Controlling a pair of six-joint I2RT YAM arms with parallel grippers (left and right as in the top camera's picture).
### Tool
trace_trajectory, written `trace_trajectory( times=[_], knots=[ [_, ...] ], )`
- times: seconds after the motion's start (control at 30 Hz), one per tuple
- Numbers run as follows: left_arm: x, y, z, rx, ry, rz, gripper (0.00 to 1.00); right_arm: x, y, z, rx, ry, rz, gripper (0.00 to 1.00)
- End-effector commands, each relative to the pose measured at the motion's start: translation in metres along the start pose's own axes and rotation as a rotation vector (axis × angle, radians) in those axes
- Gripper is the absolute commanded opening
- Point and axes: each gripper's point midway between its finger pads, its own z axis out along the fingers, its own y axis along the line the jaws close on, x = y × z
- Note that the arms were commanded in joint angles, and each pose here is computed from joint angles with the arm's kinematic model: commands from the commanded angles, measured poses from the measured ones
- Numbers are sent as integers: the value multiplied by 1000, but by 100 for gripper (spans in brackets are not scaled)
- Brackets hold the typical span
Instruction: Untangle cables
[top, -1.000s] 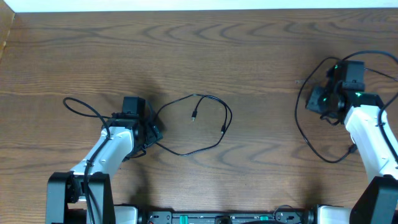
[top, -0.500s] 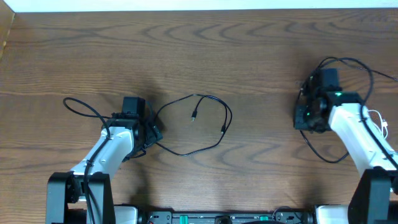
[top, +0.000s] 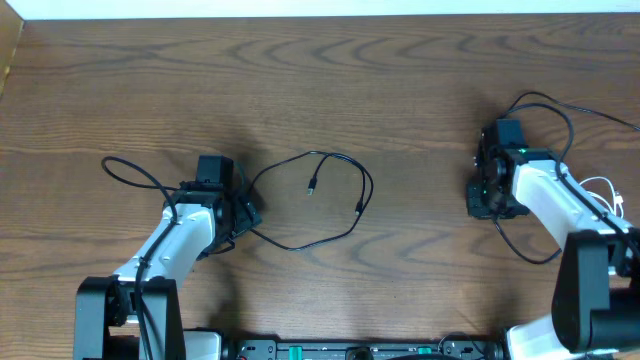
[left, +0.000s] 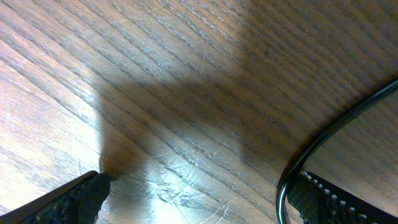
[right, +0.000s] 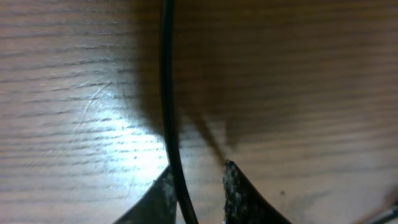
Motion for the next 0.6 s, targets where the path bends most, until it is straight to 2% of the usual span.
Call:
trace_trajectory(
  times=[0.0, 0.1, 0.27, 0.4, 0.57],
  knots=[
    [19, 14, 13, -57, 64, 16, 98, 1, -2, 9, 27, 17, -32, 14],
    [19, 14, 13, -57, 64, 16, 98, 2, -3, 11, 38, 22, -51, 1],
    [19, 14, 13, -57, 64, 16, 98, -3, -16, 10, 114, 4, -49, 1],
    [19, 14, 13, -57, 64, 16, 98, -22, -30, 7, 200, -76, -31, 1],
    [19, 14, 13, -57, 64, 16, 98, -37, -34, 6, 208, -136, -1, 1]
  ],
)
